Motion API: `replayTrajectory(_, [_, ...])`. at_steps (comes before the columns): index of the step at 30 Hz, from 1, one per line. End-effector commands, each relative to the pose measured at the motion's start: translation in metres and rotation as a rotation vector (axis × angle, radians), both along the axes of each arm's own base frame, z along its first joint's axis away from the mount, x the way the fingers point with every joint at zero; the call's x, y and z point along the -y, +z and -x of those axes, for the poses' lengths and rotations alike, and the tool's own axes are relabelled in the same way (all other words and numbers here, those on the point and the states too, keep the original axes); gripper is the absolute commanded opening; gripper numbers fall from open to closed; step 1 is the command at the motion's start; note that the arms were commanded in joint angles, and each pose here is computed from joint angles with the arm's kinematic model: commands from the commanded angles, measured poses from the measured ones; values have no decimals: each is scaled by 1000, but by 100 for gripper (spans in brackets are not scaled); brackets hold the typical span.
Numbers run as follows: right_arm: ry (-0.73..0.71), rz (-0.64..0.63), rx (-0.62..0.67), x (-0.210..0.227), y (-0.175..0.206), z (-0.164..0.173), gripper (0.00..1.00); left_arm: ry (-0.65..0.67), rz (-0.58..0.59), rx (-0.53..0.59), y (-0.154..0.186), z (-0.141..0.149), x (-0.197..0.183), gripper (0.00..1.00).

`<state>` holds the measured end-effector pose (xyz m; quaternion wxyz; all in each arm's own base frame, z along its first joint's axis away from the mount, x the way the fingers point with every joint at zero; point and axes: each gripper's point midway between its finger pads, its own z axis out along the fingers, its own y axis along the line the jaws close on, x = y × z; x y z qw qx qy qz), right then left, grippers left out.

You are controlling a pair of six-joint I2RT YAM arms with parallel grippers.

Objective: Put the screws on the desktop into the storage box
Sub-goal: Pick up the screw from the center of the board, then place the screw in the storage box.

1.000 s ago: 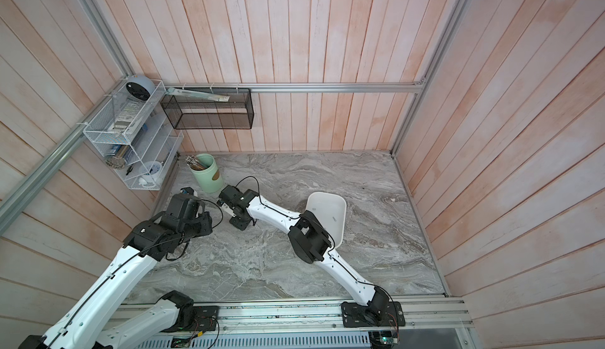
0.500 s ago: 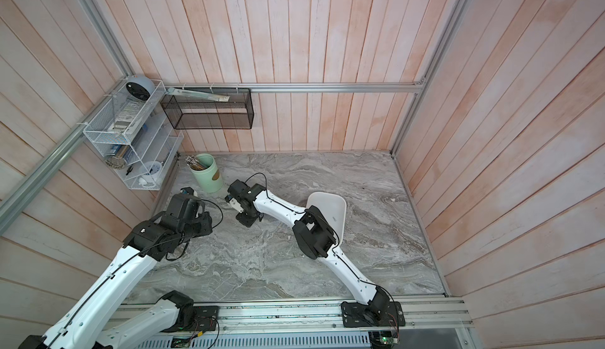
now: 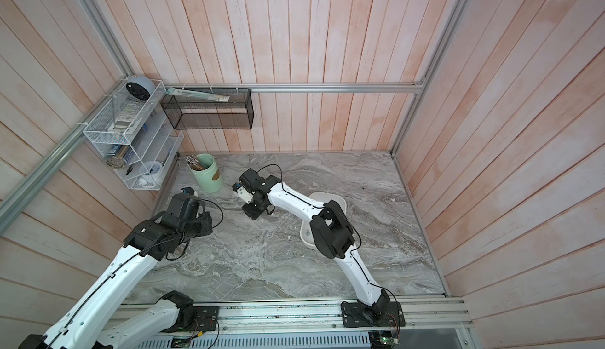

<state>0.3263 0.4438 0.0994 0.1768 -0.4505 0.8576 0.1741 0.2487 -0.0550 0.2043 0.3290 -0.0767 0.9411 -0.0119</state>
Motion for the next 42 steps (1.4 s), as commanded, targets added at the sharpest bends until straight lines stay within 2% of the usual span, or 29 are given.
replayTrajectory(1, [-60, -77, 12, 17, 26, -9, 0, 9, -12, 0, -3, -2, -3, 54])
replayTrajectory(8, [-238, -140, 61, 102, 52, -24, 0, 7, -12, -5, -4, -3, -2, 54])
replayTrajectory(18, [-583, -144, 73, 240, 43, -28, 0, 9, -11, -9, -6, -2, -2, 54])
replayTrajectory(22, [-720, -112, 94, 270, 27, -25, 0, 13, -13, -11, -6, -2, -3, 54])
replayTrajectory(28, [-767, -39, 128, 288, 15, -26, 0, 20, -18, -22, -9, -3, -3, 54])
replayTrajectory(30, [-744, -17, 127, 287, 13, -27, 12, 24, -20, -30, -10, -5, -3, 54])
replayTrajectory(32, [-731, -11, 120, 285, 13, -27, 30, 27, -26, -40, -12, -6, -3, 54])
replayTrajectory(34, [-723, -13, 117, 284, 14, -28, 43, 33, -31, -50, -13, -7, -3, 54])
replayTrajectory(38, [-717, -35, 128, 282, 19, -27, 52, 53, 0, -65, -20, -14, 3, 54])
replayTrajectory(42, [-700, -87, 143, 278, 28, -24, 53, 73, 74, -77, -32, -32, 19, 54])
